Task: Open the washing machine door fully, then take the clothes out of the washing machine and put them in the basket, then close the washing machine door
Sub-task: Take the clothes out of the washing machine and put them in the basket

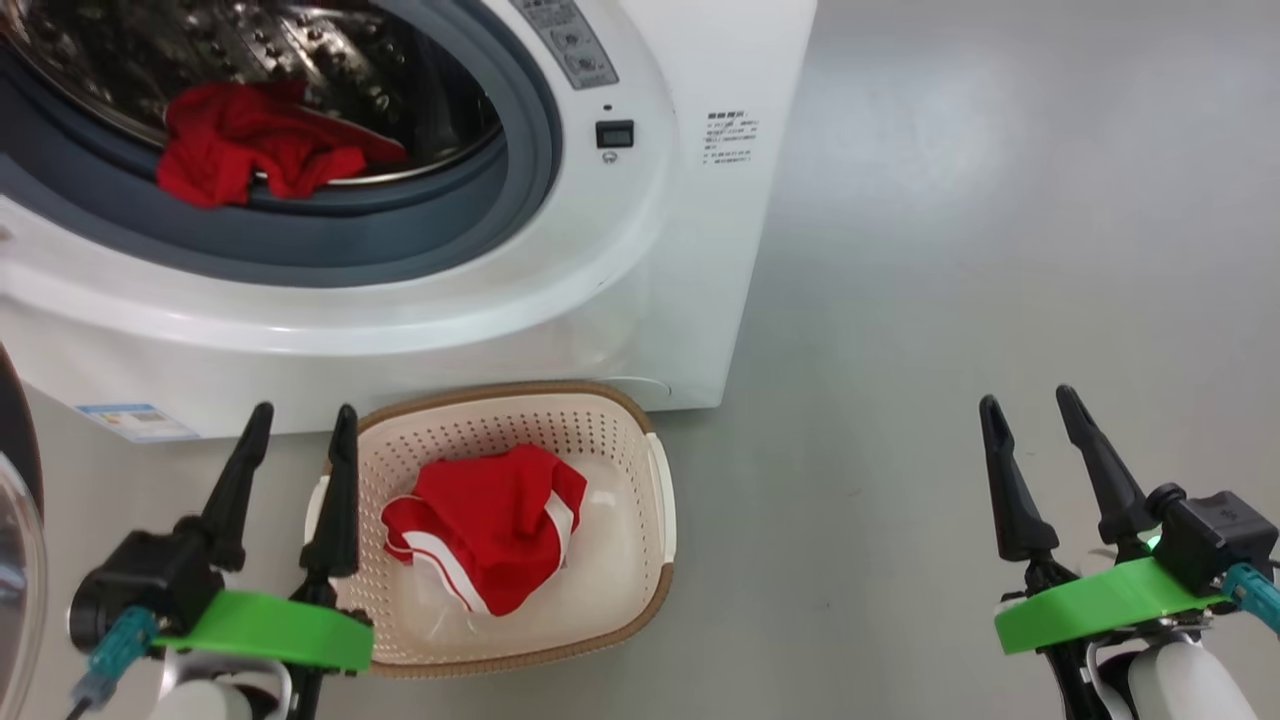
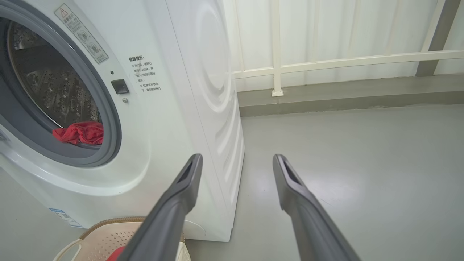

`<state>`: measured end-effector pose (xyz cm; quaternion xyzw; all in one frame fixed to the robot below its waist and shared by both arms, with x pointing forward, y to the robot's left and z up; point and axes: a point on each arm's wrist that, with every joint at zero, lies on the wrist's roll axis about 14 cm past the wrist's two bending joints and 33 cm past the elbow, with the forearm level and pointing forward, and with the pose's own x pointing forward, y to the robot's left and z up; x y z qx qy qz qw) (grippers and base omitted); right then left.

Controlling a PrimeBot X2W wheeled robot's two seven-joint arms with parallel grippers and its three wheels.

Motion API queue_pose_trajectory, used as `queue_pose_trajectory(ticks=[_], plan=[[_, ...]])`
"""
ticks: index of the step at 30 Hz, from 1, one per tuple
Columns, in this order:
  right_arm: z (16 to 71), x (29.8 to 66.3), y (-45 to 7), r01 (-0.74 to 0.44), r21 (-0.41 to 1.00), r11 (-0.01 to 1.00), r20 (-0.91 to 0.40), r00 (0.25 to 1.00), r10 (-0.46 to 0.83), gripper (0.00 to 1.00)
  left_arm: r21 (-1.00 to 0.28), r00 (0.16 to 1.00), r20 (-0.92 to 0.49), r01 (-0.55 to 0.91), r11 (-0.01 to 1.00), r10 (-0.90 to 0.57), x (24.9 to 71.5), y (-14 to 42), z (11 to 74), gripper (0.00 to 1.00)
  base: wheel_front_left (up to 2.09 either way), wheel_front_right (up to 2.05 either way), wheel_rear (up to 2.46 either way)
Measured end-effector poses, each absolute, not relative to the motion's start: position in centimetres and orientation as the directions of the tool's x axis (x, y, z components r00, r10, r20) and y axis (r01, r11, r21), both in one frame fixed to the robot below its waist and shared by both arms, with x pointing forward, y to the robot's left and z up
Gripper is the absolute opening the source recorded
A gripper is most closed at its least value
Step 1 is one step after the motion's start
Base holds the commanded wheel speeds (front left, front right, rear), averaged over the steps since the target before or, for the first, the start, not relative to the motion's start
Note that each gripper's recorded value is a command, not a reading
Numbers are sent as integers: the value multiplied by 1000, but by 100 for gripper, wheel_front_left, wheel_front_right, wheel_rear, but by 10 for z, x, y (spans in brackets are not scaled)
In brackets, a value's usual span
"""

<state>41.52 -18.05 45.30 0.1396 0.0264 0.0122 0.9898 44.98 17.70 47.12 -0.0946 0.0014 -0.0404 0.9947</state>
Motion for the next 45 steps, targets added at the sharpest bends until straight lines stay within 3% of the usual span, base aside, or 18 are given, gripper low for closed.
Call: queue_pose_trajectory(ticks=[22, 45], plan=[[455, 384, -189, 13, 275, 961, -59, 998, 3, 100, -177, 999, 41, 34, 984, -27, 401, 191, 486, 100, 0, 0, 0], [442, 387, -188, 28, 294, 955, -97, 995, 1, 100, -154, 999, 32, 44, 987, -39, 420, 187, 480, 100, 0, 0, 0]])
